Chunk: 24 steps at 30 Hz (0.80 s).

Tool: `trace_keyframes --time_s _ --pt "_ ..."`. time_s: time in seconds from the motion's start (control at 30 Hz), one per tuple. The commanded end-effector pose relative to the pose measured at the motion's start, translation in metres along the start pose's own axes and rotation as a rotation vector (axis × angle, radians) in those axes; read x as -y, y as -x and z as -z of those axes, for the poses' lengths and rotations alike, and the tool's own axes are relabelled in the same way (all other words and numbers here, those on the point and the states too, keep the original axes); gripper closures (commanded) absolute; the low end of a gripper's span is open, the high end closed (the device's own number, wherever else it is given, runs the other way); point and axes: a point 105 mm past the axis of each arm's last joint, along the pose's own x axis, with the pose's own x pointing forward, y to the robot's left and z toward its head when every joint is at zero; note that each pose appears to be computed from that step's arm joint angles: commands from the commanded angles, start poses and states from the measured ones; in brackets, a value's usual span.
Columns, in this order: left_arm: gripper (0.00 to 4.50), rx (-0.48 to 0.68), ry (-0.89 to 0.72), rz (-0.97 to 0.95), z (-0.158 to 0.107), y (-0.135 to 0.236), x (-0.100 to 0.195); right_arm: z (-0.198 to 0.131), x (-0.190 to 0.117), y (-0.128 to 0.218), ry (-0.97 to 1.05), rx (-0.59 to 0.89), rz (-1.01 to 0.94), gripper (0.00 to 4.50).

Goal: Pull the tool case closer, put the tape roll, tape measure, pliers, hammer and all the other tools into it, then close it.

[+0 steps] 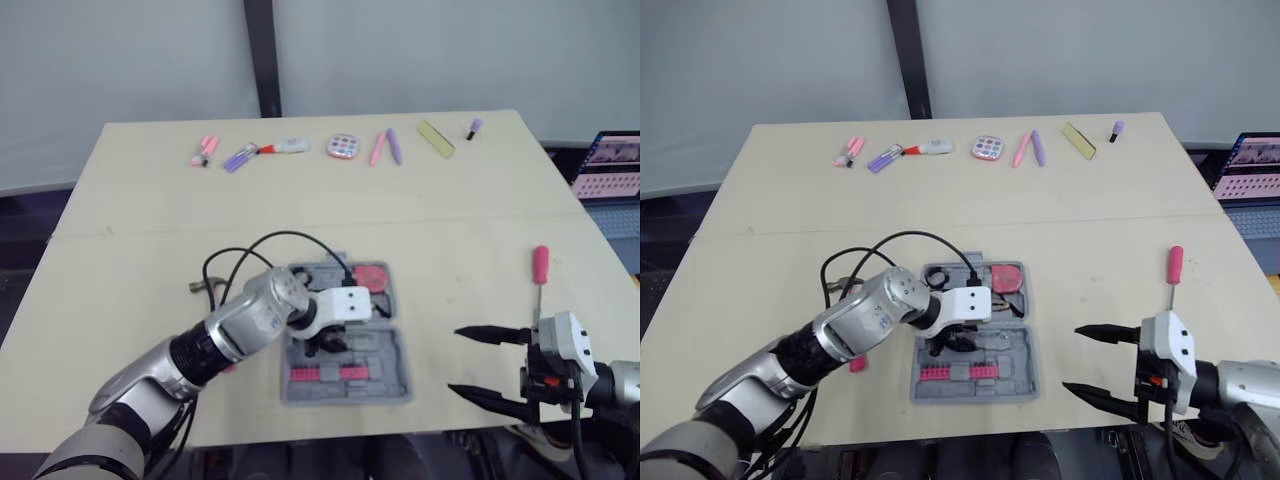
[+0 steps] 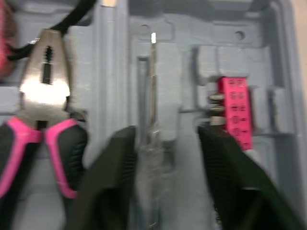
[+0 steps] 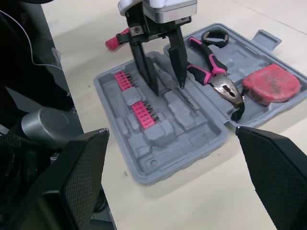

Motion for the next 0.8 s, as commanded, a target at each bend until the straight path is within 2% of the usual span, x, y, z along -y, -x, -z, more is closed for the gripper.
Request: trace_keyframes --time_s 0.03,0.1,0.13,0.2,0.33,0.37,0.6,0.73,0.8 --pt "0.76 0.063 0.007 -0.021 -0.015 0.015 -0.001 -0.013 0.001 0.002 0.044 0.034 0.018 0.0" --pt "0.76 0.078 0.031 -0.02 -0.017 0.018 0.0 -0.013 0.001 0.002 0.044 0.035 0.016 0.0" --pt "1.03 0.085 0.037 -0.027 -0.018 0.019 -0.001 -0.013 0.001 0.002 0.044 0.036 0.015 0.0" --pt "1.77 0.113 0.064 -0.044 -0.022 0.022 -0.004 -0.013 0.002 0.001 0.045 0.038 0.013 0.0" --pt "3.77 0.184 0.092 -0.094 -0.03 0.03 -0.012 -0.014 0.002 0.0 0.046 0.042 0.012 0.0" --pt "4.41 0.204 0.082 -0.106 -0.031 0.032 -0.015 -0.014 0.003 0.0 0.046 0.043 0.013 0.0" --pt "4.41 0.438 -0.051 -0.187 -0.033 0.046 -0.028 -0.014 0.003 0.0 0.046 0.049 0.021 0.0" --pt "4.41 0.556 -0.066 -0.145 -0.012 0.047 -0.02 -0.014 0.003 0.001 0.045 0.051 0.027 0.0" --pt "4.41 0.564 -0.042 -0.144 -0.002 0.045 -0.02 -0.013 0.003 0.001 0.046 0.05 0.029 0.0"
